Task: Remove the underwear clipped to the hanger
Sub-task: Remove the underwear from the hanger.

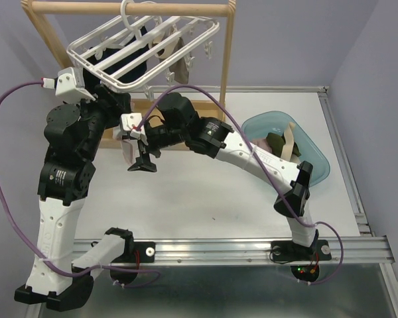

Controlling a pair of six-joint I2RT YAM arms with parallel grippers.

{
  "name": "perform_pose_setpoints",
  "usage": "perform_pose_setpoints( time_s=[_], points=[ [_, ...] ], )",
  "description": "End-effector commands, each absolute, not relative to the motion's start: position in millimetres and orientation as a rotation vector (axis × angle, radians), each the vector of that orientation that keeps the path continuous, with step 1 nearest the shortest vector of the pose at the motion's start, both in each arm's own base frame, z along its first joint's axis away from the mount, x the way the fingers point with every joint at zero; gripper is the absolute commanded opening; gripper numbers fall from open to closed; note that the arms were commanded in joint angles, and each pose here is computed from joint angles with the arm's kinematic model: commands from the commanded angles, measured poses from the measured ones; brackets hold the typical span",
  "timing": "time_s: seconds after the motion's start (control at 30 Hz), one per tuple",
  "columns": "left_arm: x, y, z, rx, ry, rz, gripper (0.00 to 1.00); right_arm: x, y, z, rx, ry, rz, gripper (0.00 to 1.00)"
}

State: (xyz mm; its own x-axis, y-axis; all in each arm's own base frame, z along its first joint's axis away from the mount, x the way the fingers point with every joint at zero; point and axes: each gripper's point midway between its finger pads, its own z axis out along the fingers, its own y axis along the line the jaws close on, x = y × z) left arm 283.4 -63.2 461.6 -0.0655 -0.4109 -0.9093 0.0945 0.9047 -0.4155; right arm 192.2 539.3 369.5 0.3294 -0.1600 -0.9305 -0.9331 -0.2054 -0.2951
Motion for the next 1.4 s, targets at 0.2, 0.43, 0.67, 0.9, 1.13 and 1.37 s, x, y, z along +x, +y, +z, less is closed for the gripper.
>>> perform_pose_setpoints(
  time_s=[0.2,0.43,0.67,0.9,1.13,1.37],
  points=[
    [279,-55,493,-0.229,1.504,-0.374,0.72,180,548,395,-1.599,0.930,1.032,1.00],
    [279,-60,495,-0.201,1.509,-0.381,0.71,179,550,395,-1.599,0.928,1.035,1.00],
    [277,-62,499,-0.182,1.498,-0.359,0.68,179,554,392,-1.601,0.934,1.038,1.00],
    [279,-59,495,-0.195,1.504,-0.304,0.64,178,555,392,-1.603,0.932,1.040,1.00],
    [280,-57,499,-0.195,1.493,-0.272,0.56,179,555,392,-1.605,0.934,1.039,1.00],
    [280,-60,503,-0.183,1.480,-0.273,0.42,177,555,391,-1.610,0.932,1.040,1.00]
  ],
)
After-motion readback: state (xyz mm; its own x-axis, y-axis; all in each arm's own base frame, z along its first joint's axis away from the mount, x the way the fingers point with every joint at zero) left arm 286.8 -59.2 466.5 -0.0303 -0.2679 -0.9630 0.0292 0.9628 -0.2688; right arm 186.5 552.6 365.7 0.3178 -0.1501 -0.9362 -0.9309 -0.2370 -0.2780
